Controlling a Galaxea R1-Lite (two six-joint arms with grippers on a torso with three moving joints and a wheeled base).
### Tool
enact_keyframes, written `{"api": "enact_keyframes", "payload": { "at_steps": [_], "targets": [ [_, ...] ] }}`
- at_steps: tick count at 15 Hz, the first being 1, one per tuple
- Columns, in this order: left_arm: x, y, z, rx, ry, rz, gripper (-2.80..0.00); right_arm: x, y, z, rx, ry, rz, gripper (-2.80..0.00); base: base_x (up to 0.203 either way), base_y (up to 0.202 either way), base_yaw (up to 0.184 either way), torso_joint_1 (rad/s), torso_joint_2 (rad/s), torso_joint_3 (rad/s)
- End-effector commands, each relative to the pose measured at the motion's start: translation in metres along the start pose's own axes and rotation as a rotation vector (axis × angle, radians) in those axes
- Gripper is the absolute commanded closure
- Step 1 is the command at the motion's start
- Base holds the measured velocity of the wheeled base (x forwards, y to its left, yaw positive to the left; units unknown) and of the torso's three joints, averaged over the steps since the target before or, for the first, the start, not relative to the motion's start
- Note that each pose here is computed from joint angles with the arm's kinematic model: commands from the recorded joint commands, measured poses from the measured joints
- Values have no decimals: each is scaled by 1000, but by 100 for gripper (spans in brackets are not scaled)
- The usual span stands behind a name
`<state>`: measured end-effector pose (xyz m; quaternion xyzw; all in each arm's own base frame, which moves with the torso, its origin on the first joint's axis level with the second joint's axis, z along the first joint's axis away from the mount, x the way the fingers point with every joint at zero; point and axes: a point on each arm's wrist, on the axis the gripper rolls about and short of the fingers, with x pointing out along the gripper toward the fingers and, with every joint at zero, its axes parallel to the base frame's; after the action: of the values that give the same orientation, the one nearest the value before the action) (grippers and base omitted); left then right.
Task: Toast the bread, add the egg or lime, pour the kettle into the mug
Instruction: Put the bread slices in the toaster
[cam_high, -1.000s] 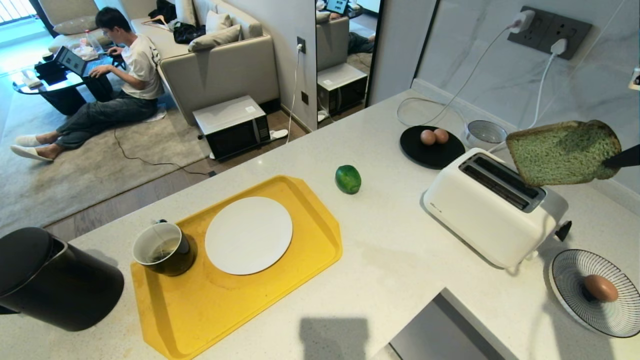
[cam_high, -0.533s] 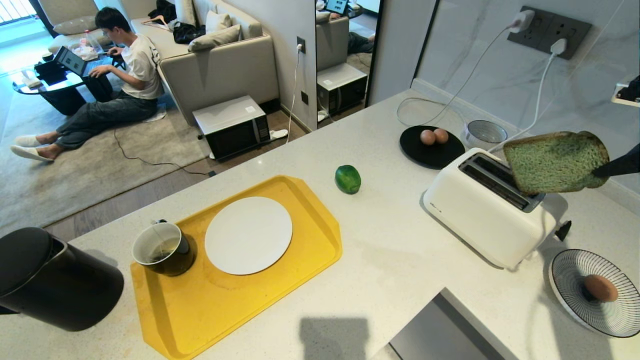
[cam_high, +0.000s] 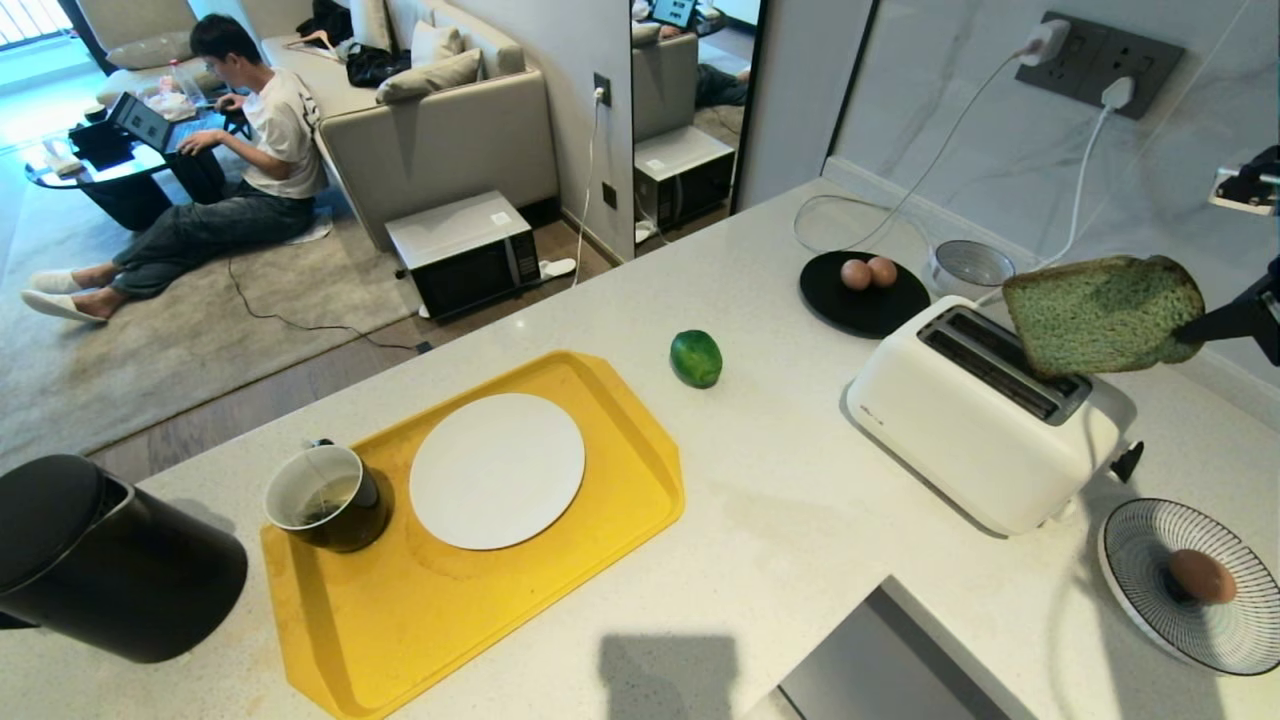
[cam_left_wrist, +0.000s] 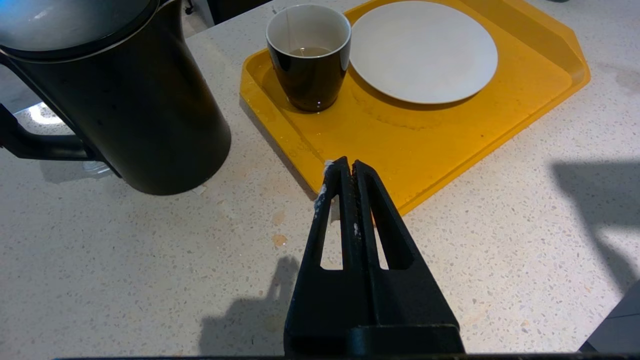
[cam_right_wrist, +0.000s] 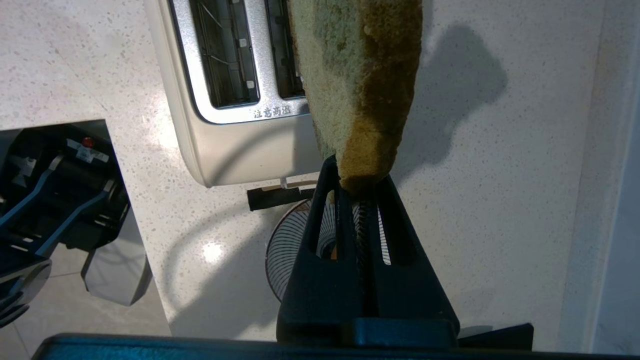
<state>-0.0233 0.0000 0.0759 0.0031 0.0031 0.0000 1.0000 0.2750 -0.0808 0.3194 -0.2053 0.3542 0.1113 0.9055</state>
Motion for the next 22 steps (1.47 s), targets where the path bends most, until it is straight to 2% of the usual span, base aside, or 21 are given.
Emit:
{"api": "enact_keyframes", "payload": {
  "at_steps": [1,17,18,22],
  "targets": [
    [0,0,0,0,2,2,0,4,2,-4,-4,21,19,0,0,0,0,0,0,0],
    [0,0,0,0,1,0,0,22,-3,-8,-30,74,24,0,0,0,0,0,0,0],
    [0,0,0,0,1,0,0,22,-2,-8,-34,75,25,-280,0,0,0,0,0,0],
    [0,0,0,0,1,0,0,21,-2,-6,-33,68,23,-280,0,0,0,0,0,0]
  ]
}}
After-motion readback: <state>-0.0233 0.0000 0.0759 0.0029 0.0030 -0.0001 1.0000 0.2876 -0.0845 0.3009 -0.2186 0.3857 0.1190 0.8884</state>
